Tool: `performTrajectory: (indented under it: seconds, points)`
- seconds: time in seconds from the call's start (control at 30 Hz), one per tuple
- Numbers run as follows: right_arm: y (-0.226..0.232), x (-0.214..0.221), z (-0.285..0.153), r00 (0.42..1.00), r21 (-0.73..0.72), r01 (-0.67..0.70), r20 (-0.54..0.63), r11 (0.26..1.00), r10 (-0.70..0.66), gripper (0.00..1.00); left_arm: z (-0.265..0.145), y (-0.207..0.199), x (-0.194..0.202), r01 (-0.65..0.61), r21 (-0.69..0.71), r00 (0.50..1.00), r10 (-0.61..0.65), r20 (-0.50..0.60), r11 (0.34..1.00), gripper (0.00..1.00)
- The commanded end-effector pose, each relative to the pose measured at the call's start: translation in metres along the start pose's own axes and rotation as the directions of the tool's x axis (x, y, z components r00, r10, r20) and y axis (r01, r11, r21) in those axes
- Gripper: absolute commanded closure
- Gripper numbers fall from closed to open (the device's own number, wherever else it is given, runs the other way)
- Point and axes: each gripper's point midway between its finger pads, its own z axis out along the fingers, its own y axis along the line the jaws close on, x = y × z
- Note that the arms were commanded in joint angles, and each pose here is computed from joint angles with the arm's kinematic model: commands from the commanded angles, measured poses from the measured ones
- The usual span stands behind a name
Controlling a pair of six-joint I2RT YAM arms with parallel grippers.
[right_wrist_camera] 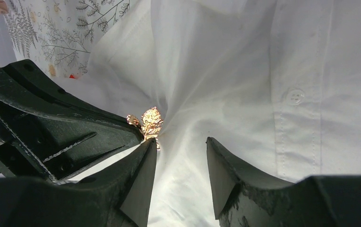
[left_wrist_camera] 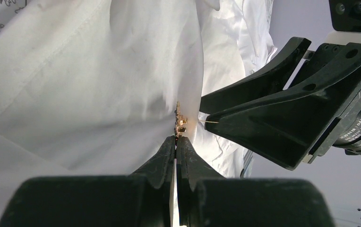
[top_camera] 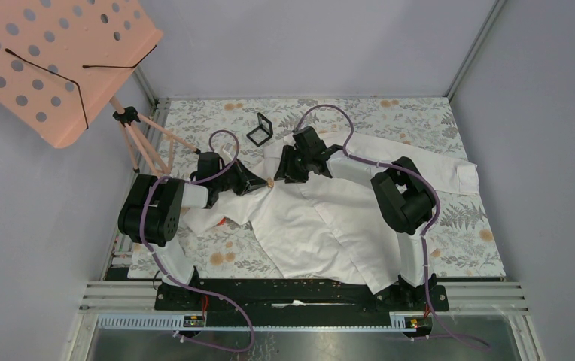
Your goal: Pin the brooch onto the clothing
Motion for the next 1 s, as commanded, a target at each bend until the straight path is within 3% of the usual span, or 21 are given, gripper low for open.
performTrajectory:
  seconds: [0.0,0.97]
  points:
    - [0.020,-0.009,0.000,1.000,-0.066,0.005,0.017,0.998,-0.004,0.50,0.002,-0.025,-0.010,-0.085,0.089,0.996,0.084,0.011,0.992,1.00]
    - [0.037,0.005,0.017,0.995,-0.217,0.088,-0.022,0.972,-0.095,0.74,0.012,-0.024,-0.012,-0.157,0.104,0.986,0.162,-0.047,0.982,1.00]
